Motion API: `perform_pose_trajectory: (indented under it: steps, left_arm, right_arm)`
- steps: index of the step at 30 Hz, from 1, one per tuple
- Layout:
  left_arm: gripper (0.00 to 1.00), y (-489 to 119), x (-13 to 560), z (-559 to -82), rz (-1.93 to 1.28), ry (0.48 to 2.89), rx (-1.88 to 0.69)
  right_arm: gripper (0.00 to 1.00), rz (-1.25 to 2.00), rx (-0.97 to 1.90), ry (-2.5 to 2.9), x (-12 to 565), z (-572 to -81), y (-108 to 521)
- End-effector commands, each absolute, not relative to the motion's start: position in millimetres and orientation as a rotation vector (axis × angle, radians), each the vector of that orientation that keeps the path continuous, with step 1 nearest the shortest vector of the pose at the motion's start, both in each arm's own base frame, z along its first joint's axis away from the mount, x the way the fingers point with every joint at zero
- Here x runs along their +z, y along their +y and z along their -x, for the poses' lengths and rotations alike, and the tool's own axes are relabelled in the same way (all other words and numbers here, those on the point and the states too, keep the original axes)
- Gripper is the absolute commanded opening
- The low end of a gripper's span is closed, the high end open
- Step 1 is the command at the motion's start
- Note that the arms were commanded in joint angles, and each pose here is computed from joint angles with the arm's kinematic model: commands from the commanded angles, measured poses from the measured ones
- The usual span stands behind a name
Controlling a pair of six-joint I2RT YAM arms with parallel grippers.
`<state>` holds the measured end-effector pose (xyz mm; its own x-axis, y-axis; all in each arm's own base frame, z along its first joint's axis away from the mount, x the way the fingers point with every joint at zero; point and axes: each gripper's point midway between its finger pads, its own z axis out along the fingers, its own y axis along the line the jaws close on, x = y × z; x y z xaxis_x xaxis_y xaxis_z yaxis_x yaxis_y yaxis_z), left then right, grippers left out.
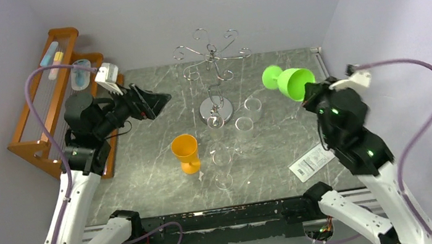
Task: Place the wine glass upside down on the wine glass rack
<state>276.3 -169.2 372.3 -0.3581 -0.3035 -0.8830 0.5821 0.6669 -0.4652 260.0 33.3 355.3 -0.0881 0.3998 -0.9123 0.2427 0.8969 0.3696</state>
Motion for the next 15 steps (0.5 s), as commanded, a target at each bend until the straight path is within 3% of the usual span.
perform_pose_trajectory:
  steps: [1,9,15]
  left_arm:
    - [0.93,-179.3,421.3,-274.9,-0.163,1.598,-1.093]
    - [0.97,-196.6,474.6,-265.8,-0.045,1.446,-1.383]
    - [0.97,-242.0,505.7,-254.3,-0.047,1.336,-1.562]
  right_arm:
    - [0.00,-0.378,0.438,1.339,448.5,-239.1,51.0]
    - [0.00,-0.189,0.730,1.044,526.3,-199.4,81.0]
    - [0.00,0.032,0.833,0.950,550.4,-207.0,128.4]
